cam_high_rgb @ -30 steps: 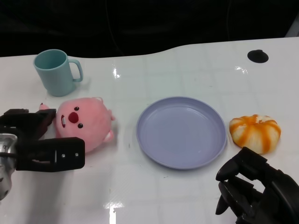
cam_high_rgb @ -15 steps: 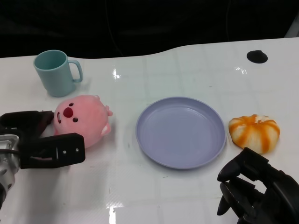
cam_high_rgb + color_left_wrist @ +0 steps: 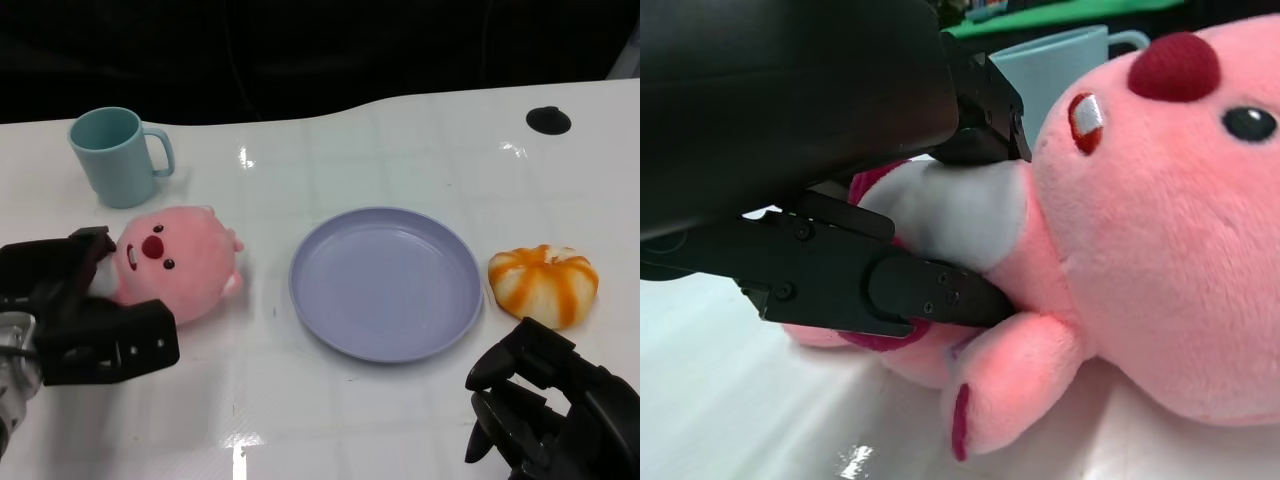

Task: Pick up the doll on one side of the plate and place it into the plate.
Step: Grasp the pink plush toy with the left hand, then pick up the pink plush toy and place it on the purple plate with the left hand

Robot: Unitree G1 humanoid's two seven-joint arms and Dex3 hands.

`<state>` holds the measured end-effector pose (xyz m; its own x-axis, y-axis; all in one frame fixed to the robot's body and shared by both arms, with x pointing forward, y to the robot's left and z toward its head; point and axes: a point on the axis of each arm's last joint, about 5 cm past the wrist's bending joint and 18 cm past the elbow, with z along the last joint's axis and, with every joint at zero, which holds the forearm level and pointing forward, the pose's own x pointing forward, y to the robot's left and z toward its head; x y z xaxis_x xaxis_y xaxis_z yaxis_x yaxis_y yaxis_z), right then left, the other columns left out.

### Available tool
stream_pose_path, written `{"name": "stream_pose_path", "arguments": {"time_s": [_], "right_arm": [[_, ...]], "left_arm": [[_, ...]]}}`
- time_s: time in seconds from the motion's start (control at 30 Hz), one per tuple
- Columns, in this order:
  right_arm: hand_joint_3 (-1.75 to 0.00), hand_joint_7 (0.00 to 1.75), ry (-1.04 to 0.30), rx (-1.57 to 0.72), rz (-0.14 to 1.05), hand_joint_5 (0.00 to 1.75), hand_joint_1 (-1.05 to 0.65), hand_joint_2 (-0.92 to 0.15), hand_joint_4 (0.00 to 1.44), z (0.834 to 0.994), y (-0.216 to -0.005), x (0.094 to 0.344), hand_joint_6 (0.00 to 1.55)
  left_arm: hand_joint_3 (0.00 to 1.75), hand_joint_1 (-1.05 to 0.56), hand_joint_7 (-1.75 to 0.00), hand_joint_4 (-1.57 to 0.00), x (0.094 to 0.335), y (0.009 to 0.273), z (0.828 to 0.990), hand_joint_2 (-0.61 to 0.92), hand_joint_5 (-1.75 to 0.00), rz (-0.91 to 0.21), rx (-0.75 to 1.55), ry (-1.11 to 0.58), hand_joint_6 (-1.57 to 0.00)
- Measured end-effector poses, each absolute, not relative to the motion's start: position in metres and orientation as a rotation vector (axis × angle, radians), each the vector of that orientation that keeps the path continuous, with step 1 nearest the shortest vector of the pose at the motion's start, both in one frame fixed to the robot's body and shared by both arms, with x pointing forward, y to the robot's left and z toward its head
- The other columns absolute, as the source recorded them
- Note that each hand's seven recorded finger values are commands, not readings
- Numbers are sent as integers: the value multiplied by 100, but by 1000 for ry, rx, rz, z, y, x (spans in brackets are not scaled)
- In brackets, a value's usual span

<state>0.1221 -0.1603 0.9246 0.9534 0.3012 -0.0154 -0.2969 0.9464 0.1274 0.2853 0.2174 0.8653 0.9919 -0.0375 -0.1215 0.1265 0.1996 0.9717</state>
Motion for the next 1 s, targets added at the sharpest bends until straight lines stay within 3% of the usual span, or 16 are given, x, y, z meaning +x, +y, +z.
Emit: {"name": "stream_pose_path", "arguments": {"time_s": [0.1,0.2,0.57,0.8,0.87,1.0], "right_arm": [[-63,165,34,125,305,175,-31,-91,54,925,-160,122,41],[-63,165,34,125,303,175,-31,-91,55,925,-160,122,42],[-62,165,31,122,303,175,-31,-92,53,926,-159,122,41],[-62,165,30,125,309,175,-31,-92,54,926,-158,122,41],[-62,165,30,126,311,175,-31,-92,54,926,-158,122,41],[-62,166,31,127,315,175,-31,-91,54,926,-157,122,41]], "left_arm": [[89,-21,-175,-91,284,217,866,64,-175,-82,1299,58,-71],[103,-20,-175,-90,282,217,865,55,-175,-59,1231,46,-72],[106,-21,-175,-94,281,209,882,53,-175,-19,1056,-46,-74],[128,-19,-175,-94,285,195,912,41,-175,-57,1009,-132,-76],[128,-19,-175,-93,286,189,920,41,-175,-78,1003,-168,-76],[112,-20,-175,-92,286,173,930,48,-175,-137,1014,-208,-72]]}}
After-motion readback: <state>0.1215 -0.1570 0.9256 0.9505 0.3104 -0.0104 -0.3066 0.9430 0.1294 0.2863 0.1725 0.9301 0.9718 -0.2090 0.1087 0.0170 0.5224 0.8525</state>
